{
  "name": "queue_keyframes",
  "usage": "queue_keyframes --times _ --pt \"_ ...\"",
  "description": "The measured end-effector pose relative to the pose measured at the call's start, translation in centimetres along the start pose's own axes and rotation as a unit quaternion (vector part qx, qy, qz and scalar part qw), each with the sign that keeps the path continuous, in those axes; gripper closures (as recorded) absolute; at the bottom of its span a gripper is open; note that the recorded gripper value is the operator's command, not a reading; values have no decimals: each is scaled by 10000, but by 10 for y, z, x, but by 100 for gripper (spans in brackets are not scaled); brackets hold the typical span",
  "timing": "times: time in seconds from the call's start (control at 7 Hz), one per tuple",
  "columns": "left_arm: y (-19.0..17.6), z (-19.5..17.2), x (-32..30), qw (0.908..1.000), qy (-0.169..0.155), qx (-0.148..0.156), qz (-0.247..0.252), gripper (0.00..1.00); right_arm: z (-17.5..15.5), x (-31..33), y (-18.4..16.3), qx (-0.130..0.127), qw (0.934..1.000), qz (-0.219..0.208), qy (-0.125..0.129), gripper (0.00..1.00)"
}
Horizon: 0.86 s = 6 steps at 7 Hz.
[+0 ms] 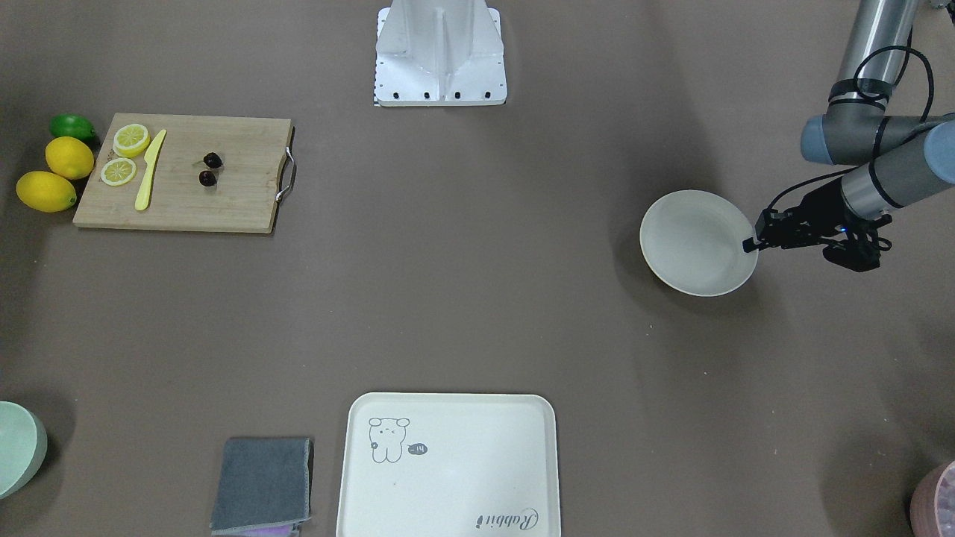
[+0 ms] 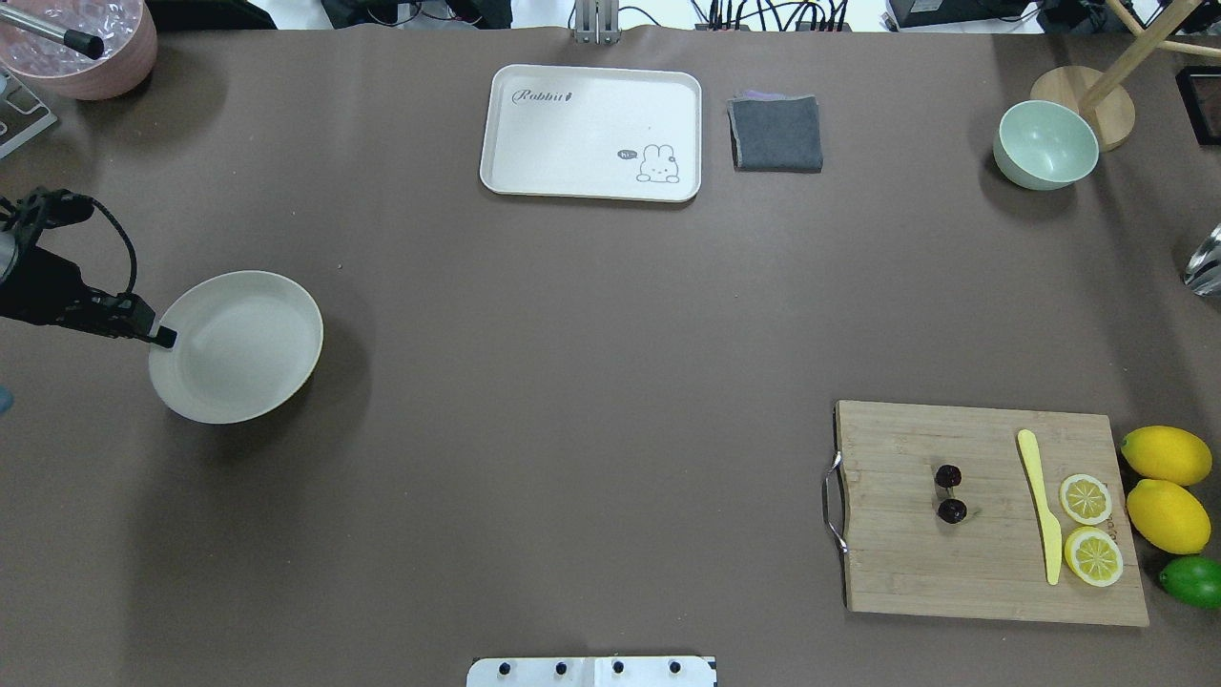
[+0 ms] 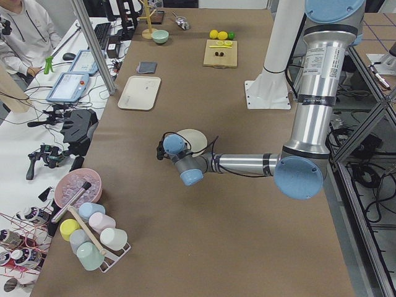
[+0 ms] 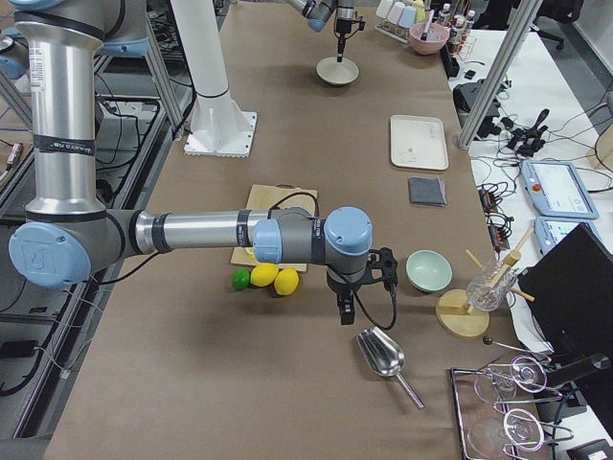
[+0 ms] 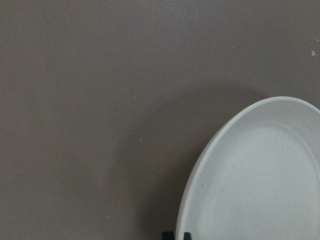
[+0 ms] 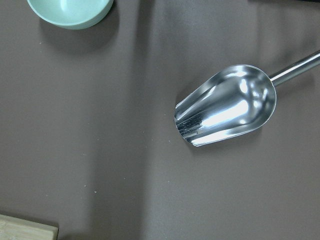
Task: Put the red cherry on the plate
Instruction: 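Push the white plate with the left gripper toward the table center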
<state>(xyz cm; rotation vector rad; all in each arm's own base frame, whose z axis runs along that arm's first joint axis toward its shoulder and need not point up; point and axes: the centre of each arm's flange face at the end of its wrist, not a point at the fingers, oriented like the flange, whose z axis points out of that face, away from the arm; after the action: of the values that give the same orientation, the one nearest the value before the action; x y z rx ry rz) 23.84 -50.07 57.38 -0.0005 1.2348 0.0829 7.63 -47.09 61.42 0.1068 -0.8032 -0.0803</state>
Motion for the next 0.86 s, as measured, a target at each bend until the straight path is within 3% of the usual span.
queue_keyframes --times 0.57,0.86 --pt "-65 -14 140 9944 633 -35 -843 100 0 -1 -1 6 10000 0 -9 0" --pt "-65 17 215 9935 574 30 -982 100 -1 -1 -1 8 10000 1 -14 0"
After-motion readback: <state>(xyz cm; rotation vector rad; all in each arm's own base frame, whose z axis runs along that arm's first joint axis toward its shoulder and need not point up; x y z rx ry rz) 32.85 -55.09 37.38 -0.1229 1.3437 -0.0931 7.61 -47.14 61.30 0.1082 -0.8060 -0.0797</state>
